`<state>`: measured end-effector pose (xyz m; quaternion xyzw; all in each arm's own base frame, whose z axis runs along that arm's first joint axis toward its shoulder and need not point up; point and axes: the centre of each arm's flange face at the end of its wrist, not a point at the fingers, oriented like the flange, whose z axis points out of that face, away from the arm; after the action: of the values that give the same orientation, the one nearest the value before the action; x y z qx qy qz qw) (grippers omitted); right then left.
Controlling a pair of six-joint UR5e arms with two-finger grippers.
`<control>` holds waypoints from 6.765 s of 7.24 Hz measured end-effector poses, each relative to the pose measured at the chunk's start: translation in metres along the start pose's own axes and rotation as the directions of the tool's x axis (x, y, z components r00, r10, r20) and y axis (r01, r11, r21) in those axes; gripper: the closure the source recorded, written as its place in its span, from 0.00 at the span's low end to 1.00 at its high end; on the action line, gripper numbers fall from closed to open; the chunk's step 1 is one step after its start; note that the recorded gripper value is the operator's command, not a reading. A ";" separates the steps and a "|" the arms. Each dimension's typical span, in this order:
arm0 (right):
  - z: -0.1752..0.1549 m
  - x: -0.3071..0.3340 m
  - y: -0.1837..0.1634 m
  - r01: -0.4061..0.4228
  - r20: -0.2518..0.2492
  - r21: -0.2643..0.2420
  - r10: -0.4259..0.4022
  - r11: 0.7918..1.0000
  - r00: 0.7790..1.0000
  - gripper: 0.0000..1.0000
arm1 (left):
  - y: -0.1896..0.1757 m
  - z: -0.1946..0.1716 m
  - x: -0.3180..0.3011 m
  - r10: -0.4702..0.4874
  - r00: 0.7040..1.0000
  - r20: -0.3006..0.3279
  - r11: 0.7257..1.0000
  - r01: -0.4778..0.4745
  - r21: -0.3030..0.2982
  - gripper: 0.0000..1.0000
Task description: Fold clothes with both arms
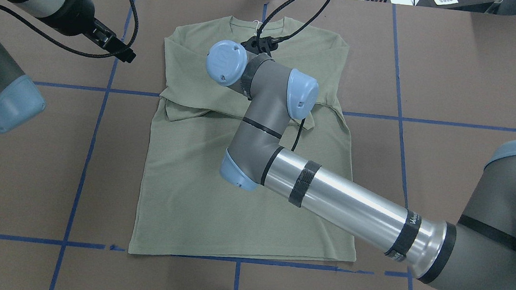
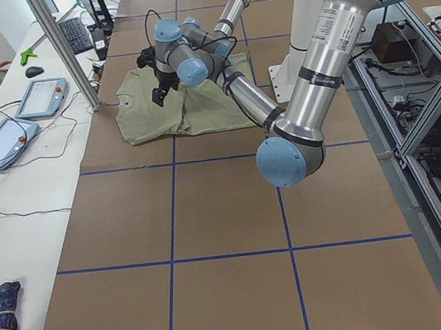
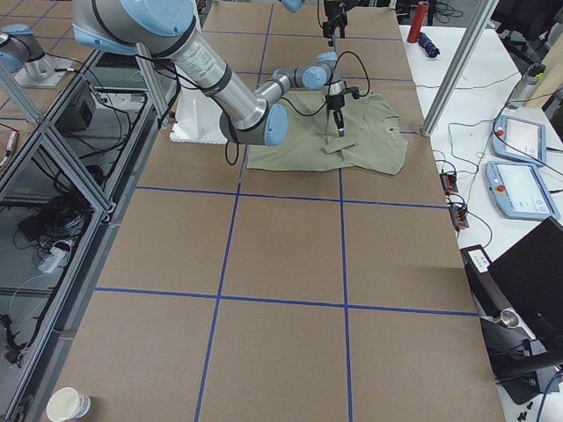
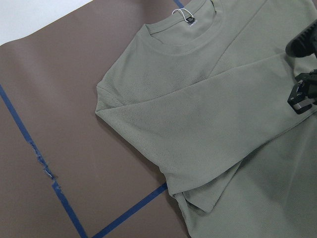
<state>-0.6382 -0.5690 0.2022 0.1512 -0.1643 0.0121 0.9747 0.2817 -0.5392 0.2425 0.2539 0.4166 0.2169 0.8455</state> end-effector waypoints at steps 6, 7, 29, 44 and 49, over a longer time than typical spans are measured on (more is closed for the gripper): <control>0.033 0.097 -0.005 0.173 -0.103 -0.016 -0.173 0.985 0.979 1.00 | 0.000 -0.004 0.004 -0.024 1.000 -0.005 1.000 0.024 0.009 0.00; 0.041 0.106 -0.007 0.206 -0.121 -0.002 -0.205 0.979 0.971 1.00 | 0.000 -0.006 0.005 -0.024 1.000 -0.007 1.000 0.024 0.012 0.00; -0.099 0.256 0.317 -0.477 0.568 -0.198 0.497 0.856 0.656 0.00 | 0.281 0.122 0.240 -0.755 0.656 -0.017 0.655 0.755 0.022 0.27; -0.094 0.255 0.318 -0.471 0.561 -0.190 0.489 0.862 0.668 0.00 | 0.310 0.143 0.241 -0.738 0.673 0.041 0.674 0.739 -0.006 0.47; -0.093 0.255 0.318 -0.471 0.560 -0.189 0.489 0.862 0.669 0.00 | 0.317 0.144 0.248 -0.731 0.681 0.043 0.680 0.733 -0.020 0.96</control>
<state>-0.3911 -0.2445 0.2929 0.0848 -0.4927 0.2176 0.8383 0.4889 -0.1857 0.3638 0.0550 0.4661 -0.1355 0.8725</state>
